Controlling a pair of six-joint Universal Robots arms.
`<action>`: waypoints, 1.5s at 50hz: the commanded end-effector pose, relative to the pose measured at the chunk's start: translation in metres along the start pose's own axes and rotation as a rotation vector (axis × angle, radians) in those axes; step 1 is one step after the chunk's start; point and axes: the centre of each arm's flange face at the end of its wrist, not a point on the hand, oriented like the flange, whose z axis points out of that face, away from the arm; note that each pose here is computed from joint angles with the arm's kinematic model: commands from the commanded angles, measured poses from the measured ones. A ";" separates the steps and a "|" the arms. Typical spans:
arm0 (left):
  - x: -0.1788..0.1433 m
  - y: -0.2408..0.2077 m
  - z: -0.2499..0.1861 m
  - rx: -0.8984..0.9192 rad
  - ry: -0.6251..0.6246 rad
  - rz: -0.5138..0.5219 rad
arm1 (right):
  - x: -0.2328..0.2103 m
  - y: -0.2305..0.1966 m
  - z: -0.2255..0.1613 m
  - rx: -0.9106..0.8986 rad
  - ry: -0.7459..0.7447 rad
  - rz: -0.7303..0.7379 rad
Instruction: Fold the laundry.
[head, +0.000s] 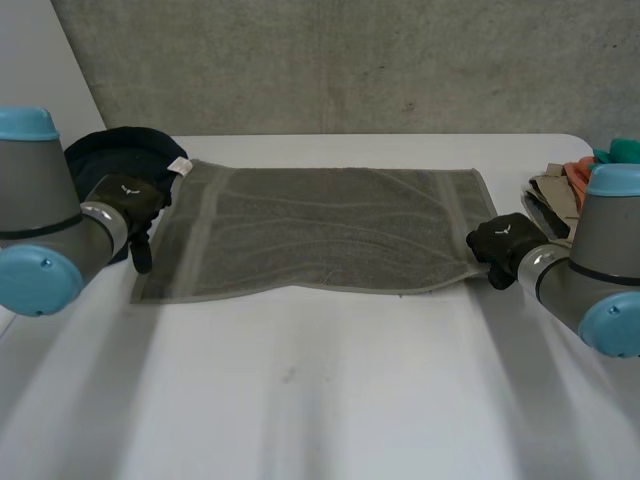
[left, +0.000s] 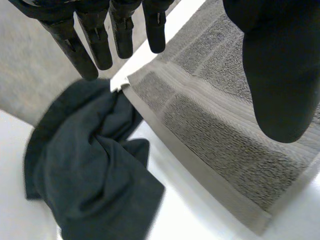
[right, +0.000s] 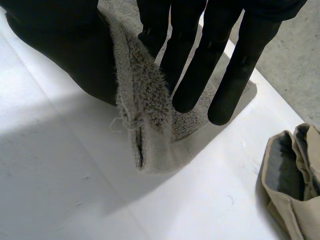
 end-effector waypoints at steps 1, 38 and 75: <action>0.000 0.013 -0.003 -0.128 0.062 -0.086 | -0.003 0.006 0.000 -0.018 -0.010 0.011; 0.025 0.062 0.024 -0.030 0.059 0.026 | -0.010 0.012 -0.002 -0.039 -0.030 0.006; 0.020 0.050 0.063 0.021 0.007 0.046 | -0.019 0.016 -0.003 -0.054 -0.051 -0.017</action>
